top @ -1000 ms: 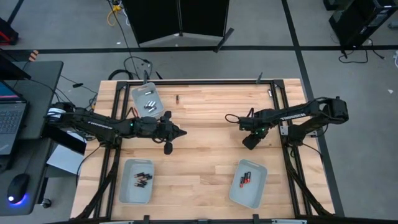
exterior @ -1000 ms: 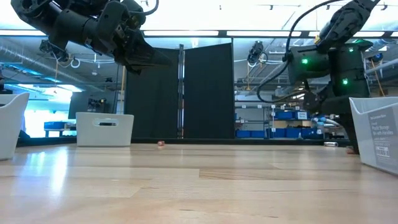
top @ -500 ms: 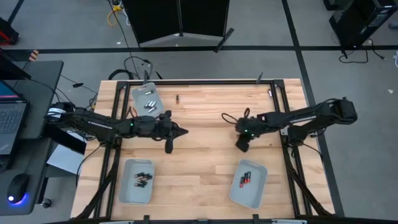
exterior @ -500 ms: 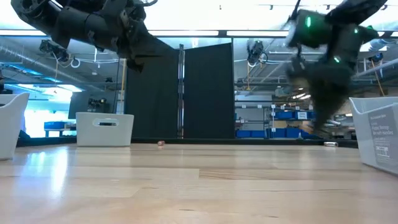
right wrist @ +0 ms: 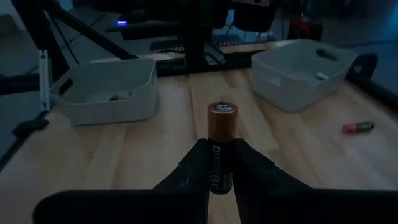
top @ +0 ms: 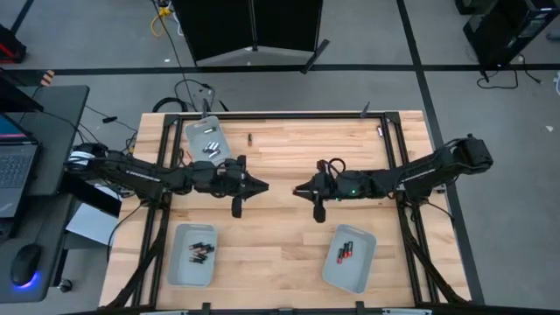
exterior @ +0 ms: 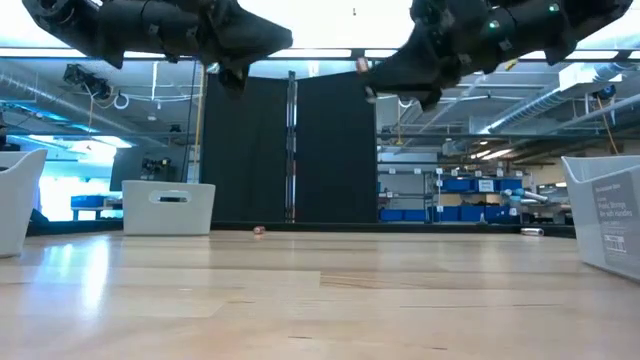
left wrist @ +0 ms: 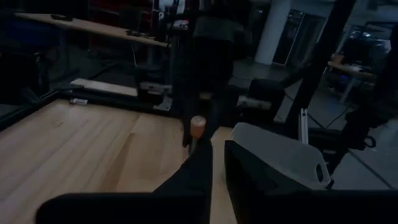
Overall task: Sort batteries
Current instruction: Put the black-brown battery into the bottom left gray bin
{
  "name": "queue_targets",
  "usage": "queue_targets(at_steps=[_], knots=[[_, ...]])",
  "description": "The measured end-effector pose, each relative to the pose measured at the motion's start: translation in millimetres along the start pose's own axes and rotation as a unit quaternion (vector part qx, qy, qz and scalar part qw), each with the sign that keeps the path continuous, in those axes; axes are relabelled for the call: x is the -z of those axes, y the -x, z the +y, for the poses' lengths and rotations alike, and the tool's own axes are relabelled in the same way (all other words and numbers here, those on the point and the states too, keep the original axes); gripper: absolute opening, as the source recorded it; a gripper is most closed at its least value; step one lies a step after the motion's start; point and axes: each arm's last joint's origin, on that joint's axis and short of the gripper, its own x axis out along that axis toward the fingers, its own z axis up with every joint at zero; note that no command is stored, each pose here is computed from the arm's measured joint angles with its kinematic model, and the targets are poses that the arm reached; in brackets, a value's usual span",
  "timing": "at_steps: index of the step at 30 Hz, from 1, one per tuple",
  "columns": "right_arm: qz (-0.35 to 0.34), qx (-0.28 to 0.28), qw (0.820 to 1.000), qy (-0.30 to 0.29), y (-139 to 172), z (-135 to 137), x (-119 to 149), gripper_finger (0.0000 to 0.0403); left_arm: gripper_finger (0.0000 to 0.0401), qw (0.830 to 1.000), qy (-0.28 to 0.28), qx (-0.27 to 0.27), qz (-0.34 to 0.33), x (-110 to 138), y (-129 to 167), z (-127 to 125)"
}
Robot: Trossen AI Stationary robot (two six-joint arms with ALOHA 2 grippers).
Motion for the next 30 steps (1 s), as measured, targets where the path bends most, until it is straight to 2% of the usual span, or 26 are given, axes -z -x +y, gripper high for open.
queue_targets(at_steps=[8,14,30], knots=[[-0.037,-0.002,0.998,0.045,-10,13,-6,0.0052,0.0125,1.000,-0.016,-0.005,-0.003,5,-34,-5],[-0.056,-0.013,0.997,0.057,-7,19,-10,0.0052,0.0167,0.999,-0.021,0.017,-0.033,4,-42,-6],[-0.059,-0.018,0.996,0.066,-7,21,-10,0.0052,0.0173,0.998,-0.041,0.044,-0.016,8,-73,-9]])
